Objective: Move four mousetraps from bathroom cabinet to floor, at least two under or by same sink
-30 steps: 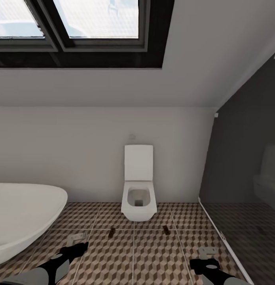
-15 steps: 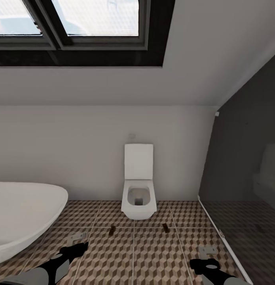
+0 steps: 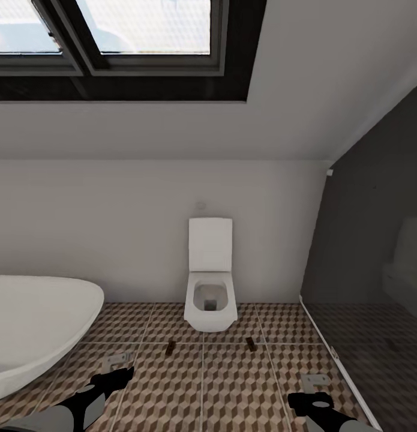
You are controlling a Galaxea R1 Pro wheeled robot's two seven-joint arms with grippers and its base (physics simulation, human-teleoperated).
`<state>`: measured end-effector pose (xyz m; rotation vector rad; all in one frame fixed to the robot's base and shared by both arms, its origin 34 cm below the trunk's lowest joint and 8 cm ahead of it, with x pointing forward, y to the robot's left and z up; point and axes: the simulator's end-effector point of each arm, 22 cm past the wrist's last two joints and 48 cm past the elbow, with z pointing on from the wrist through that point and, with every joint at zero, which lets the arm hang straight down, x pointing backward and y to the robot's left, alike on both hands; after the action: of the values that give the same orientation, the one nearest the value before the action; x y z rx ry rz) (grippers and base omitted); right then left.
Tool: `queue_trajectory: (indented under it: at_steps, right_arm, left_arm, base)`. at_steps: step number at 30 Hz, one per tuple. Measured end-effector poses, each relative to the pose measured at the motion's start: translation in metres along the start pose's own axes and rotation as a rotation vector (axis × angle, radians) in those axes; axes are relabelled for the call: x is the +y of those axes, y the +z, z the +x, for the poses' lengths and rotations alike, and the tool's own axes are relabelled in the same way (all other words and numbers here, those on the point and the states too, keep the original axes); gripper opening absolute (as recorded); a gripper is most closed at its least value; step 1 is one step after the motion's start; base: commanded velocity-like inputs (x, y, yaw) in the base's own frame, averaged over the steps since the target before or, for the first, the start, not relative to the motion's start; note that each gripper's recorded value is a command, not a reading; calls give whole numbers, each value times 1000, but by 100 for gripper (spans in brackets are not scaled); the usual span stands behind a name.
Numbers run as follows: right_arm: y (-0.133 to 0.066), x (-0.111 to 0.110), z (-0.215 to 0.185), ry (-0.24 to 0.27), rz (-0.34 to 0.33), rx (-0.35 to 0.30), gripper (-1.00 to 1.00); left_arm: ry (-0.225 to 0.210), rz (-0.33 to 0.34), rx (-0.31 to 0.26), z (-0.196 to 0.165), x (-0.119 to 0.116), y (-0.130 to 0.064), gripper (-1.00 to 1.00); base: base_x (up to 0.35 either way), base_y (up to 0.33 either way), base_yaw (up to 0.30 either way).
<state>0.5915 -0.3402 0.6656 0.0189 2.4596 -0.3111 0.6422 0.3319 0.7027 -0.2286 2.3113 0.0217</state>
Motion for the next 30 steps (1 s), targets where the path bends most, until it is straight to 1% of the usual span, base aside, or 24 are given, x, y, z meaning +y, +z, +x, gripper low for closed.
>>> queue_trajectory:
  at_steps: [30]
  right_arm:
    - [-32, -10, -18, -1, 4, 3, 100]
  left_arm:
    - [0, 0, 2, -23, -1, -29, 100]
  base:
    - [0, 0, 0]
